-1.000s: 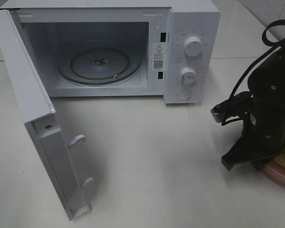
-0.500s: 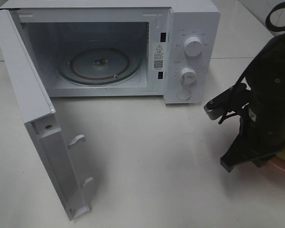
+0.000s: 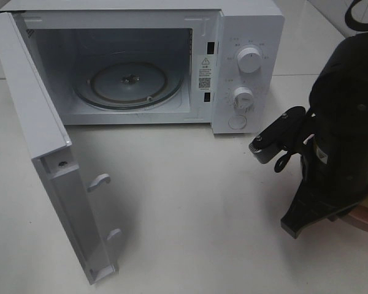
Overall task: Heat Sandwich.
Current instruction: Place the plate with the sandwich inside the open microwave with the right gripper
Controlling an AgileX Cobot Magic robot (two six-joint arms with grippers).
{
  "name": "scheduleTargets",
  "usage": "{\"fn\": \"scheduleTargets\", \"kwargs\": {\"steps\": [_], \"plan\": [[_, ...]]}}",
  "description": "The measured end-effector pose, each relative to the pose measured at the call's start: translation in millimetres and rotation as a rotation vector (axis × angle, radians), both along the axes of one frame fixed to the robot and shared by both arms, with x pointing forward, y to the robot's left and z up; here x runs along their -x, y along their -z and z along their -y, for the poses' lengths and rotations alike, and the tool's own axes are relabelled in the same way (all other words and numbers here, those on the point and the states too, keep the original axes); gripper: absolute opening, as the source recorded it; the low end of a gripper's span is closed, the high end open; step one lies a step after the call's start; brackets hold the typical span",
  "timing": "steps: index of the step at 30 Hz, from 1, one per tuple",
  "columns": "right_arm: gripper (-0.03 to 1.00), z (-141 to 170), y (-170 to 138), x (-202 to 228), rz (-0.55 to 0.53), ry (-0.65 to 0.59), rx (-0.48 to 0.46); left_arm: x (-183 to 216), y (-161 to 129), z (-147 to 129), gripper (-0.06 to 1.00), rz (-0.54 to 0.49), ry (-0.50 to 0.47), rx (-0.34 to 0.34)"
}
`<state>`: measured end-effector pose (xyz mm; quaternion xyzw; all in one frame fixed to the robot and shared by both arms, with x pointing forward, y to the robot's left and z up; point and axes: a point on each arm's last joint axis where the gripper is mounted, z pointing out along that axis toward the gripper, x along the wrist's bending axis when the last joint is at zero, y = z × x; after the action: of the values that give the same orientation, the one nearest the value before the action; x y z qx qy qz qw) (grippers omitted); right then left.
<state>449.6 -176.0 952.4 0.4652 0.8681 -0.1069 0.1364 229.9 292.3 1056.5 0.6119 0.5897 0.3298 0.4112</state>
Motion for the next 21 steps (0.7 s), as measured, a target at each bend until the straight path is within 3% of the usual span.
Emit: {"fn": "scheduleTargets", "kwargs": {"steps": [21], "plan": [[0.03, -35, -32, 45, 0.070, -0.203, -0.060, 0, 0, 0, 0.97, 0.000, 0.000, 0.000]]}}
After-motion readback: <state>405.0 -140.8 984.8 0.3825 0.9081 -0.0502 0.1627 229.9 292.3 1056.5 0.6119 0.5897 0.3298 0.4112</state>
